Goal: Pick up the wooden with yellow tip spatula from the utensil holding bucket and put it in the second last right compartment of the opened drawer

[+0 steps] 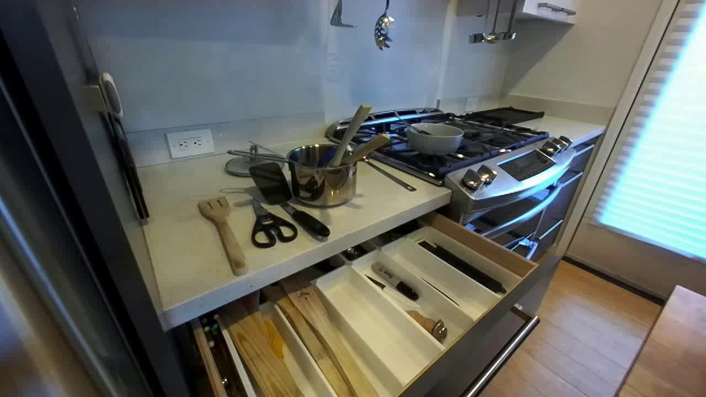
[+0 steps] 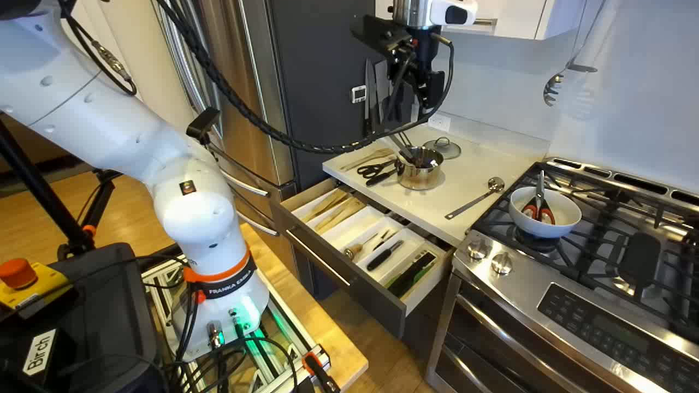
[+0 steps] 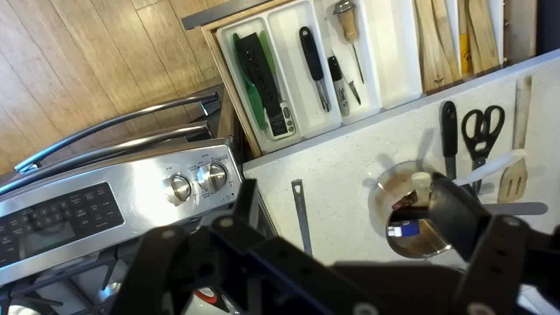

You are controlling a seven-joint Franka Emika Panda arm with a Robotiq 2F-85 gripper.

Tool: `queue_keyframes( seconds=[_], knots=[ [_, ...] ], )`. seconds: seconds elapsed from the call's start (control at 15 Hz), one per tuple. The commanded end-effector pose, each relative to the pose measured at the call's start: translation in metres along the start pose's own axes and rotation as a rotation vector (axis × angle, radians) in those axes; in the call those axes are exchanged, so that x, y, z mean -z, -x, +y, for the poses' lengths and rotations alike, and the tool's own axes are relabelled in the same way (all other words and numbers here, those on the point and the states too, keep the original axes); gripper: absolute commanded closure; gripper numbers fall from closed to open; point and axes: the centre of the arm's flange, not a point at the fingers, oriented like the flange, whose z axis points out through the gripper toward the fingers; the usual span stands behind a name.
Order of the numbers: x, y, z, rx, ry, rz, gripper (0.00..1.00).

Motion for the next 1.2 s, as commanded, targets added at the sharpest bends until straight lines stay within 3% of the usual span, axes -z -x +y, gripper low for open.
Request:
queue_keyframes(
  seconds=[0.0,0.67,0.8,0.87,1.13],
  knots=[
    [0.0,0.0,0.0,0.0,0.0,0.0,0.0],
    [-0.003,-0.003,-0.005,-0.034,0.005,0.016,0.0],
    [-0.026,-0.025,-0.032,-0.041,-0.005,0.016,0.0],
    [-0.044,-0.047,-0.053,-0.05,-0.014,-0.007,0.0],
    [-0.098,-0.083,-0.12,-0.057,-0.013,-0.086,0.0]
  ],
)
